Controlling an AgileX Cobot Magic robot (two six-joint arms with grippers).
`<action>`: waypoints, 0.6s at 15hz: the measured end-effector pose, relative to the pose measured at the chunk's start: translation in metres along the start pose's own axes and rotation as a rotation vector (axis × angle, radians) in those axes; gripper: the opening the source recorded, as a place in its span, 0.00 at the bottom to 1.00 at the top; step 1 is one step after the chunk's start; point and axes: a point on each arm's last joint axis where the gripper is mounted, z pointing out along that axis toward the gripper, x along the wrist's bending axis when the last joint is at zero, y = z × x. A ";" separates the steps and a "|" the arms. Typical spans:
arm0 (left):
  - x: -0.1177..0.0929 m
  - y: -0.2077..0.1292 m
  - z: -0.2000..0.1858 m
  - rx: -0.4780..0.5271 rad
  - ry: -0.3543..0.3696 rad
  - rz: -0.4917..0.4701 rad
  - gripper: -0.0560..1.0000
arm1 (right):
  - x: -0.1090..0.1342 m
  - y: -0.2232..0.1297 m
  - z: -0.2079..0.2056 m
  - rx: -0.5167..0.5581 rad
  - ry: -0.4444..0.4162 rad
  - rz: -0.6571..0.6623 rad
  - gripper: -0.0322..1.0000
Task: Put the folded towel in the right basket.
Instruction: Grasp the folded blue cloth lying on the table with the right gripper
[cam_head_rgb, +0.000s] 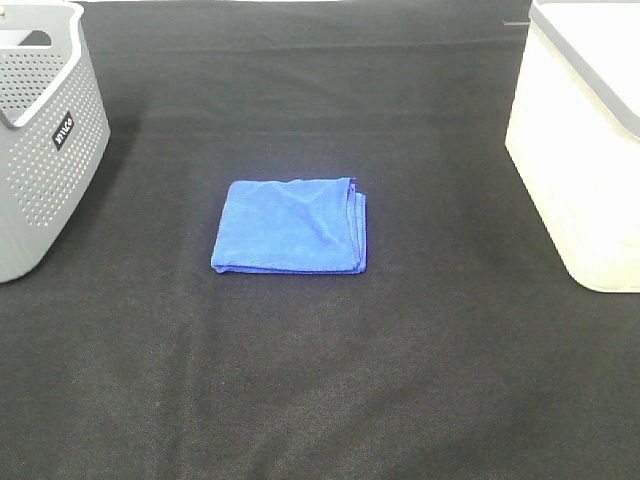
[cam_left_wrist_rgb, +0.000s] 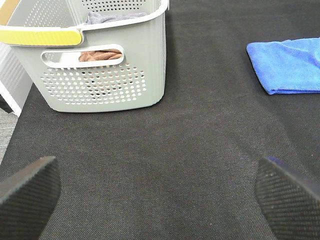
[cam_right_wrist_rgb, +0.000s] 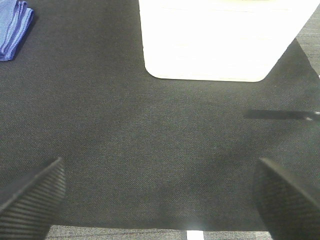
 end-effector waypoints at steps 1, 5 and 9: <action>0.000 0.000 0.000 0.000 0.000 0.000 0.99 | 0.000 0.000 0.000 0.000 0.000 0.000 0.98; 0.000 0.000 0.000 0.000 0.000 0.000 0.99 | 0.000 0.000 0.000 0.000 0.000 0.000 0.98; 0.000 0.000 0.000 0.000 0.000 0.000 0.99 | 0.004 0.032 0.006 0.202 0.058 0.051 0.98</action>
